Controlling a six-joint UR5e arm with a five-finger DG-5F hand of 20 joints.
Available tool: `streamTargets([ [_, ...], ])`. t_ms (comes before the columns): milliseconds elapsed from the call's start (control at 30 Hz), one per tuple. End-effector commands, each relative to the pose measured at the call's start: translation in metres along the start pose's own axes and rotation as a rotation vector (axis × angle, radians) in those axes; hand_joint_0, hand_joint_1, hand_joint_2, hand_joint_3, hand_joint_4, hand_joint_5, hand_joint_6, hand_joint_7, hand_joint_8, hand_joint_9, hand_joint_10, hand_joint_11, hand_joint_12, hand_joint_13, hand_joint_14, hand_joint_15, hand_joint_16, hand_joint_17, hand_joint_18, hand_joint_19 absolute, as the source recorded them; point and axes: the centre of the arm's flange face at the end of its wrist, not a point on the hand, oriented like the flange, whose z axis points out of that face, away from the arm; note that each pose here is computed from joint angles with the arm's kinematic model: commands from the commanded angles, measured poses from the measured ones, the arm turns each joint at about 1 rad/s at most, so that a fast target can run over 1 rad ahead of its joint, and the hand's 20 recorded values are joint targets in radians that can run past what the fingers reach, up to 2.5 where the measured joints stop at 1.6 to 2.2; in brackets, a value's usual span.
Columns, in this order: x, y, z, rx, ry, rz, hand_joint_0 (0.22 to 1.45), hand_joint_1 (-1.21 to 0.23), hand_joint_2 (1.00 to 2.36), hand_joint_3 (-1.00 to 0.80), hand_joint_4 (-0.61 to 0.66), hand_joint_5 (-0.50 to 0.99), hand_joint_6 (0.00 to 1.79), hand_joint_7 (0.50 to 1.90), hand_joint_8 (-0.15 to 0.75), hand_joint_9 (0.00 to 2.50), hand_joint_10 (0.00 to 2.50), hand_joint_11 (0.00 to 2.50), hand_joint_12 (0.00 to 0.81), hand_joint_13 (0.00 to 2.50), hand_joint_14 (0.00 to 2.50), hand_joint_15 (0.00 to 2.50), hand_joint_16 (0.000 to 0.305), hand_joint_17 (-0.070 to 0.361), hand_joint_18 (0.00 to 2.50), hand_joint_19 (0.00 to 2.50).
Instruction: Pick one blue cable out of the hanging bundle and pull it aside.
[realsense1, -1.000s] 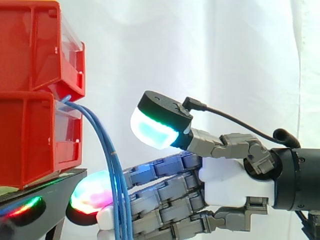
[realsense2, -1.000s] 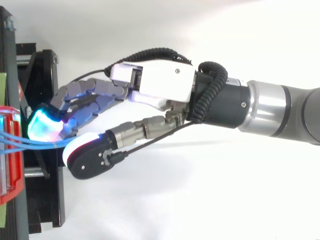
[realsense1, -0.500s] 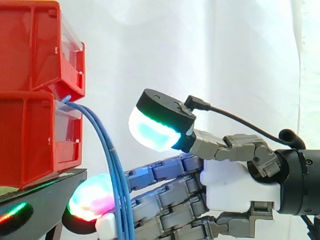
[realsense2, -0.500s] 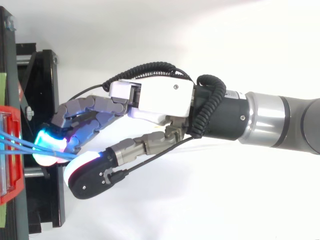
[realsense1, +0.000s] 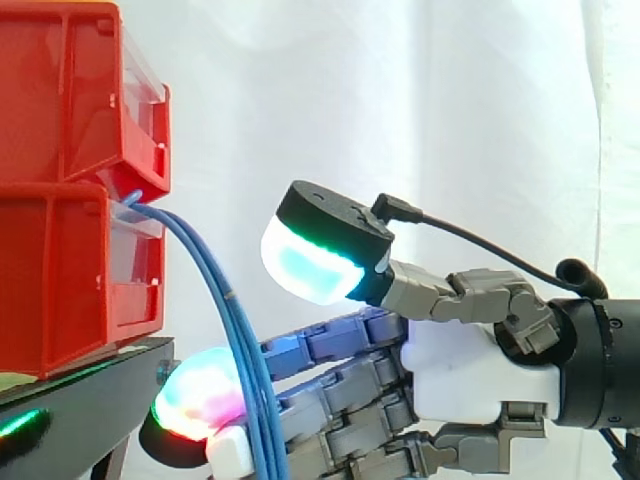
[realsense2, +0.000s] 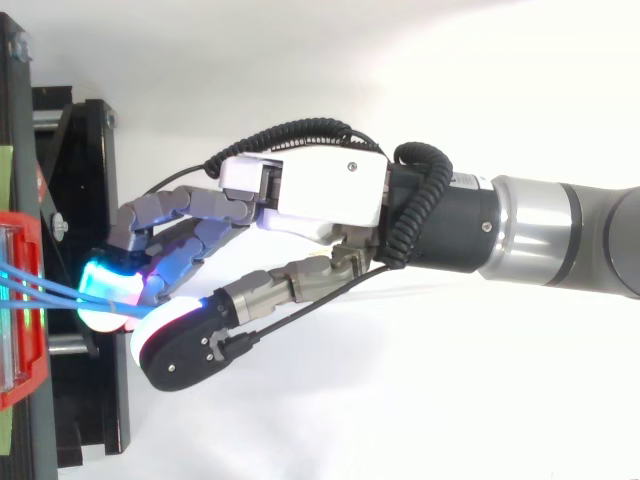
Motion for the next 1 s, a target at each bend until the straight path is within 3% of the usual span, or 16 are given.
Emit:
streamTargets([
  [0,-0.003,0.0,0.0,0.001,0.012,0.004,0.59,-0.58,1.01,-0.45,0.29,-0.09,0.5,1.08,0.292,0.83,0.01,0.26,0.298,0.71,0.01,0.29,0.036,0.08,0.47,0.19],
  [667,-0.002,0.012,0.002,-0.012,0.039,0.002,0.6,-0.61,1.01,-0.43,0.24,-0.06,0.5,1.28,0.292,0.87,0.01,0.29,0.293,0.76,0.01,0.32,0.035,0.079,0.5,0.21],
  [967,-0.009,0.019,0.002,-0.008,0.044,-0.004,0.61,-0.63,1.01,-0.4,0.21,-0.06,0.54,1.23,0.294,0.87,0.01,0.3,0.295,0.77,0.01,0.32,0.035,0.079,0.51,0.21],
])
